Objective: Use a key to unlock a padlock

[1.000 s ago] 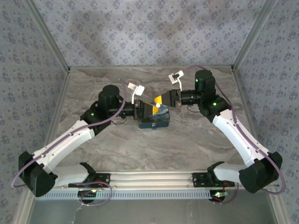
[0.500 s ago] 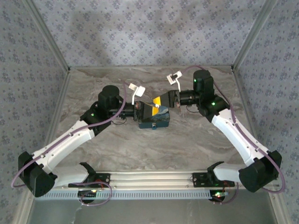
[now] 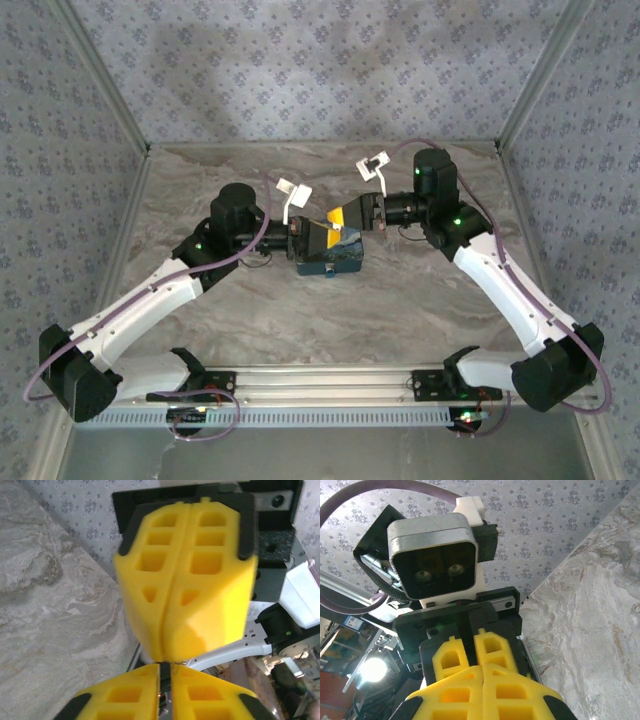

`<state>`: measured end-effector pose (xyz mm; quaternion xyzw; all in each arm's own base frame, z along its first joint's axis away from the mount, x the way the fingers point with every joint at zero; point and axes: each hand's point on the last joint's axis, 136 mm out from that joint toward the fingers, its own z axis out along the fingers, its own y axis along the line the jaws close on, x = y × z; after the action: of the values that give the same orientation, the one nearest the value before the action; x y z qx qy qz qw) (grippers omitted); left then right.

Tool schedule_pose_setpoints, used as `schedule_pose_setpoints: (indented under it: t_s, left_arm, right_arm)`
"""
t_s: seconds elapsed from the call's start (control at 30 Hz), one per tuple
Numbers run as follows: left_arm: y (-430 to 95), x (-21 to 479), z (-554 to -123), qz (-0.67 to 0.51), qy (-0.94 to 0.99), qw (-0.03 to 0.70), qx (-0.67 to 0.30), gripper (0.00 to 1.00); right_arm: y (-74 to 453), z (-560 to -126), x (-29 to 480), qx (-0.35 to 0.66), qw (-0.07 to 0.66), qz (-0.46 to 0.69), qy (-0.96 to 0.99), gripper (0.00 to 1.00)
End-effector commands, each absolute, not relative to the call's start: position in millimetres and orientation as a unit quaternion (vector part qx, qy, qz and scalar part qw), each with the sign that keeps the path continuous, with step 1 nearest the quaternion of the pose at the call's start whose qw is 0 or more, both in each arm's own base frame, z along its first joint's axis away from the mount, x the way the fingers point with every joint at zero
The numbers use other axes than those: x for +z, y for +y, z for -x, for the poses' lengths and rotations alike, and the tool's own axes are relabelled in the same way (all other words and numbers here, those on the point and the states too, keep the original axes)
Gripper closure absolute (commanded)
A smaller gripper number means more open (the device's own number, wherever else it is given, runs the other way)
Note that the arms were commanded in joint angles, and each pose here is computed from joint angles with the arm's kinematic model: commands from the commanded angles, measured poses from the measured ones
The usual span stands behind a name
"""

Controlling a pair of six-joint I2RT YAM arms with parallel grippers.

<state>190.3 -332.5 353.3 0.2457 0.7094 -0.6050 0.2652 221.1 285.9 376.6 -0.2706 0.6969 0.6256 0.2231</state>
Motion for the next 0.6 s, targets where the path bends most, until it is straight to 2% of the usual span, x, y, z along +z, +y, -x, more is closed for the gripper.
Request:
schedule_pose_setpoints:
  t_s: [0.0,0.07,0.4,0.57]
  left_arm:
    - [-327,382,-193,-0.249,0.68,0.318,-0.612,0.8]
    - [-325,382,-193,-0.247,0.682,0.32,-0.61,0.75]
    - [-311,388,-193,-0.238,0.679,0.337,-0.607,0.73]
    - [-315,383,-195,-0.238,0.682,0.322,-0.612,0.73]
  right_arm:
    - [287,-206,379,0.632,0.202,0.29,0.689,0.99]
    - [286,-207,380,0.632,0.204,0.29,0.689,0.99]
    - [287,-205,379,0.634,0.199,0.292,0.688,0.99]
    - [289,-203,380,0.635,0.198,0.294,0.686,0.99]
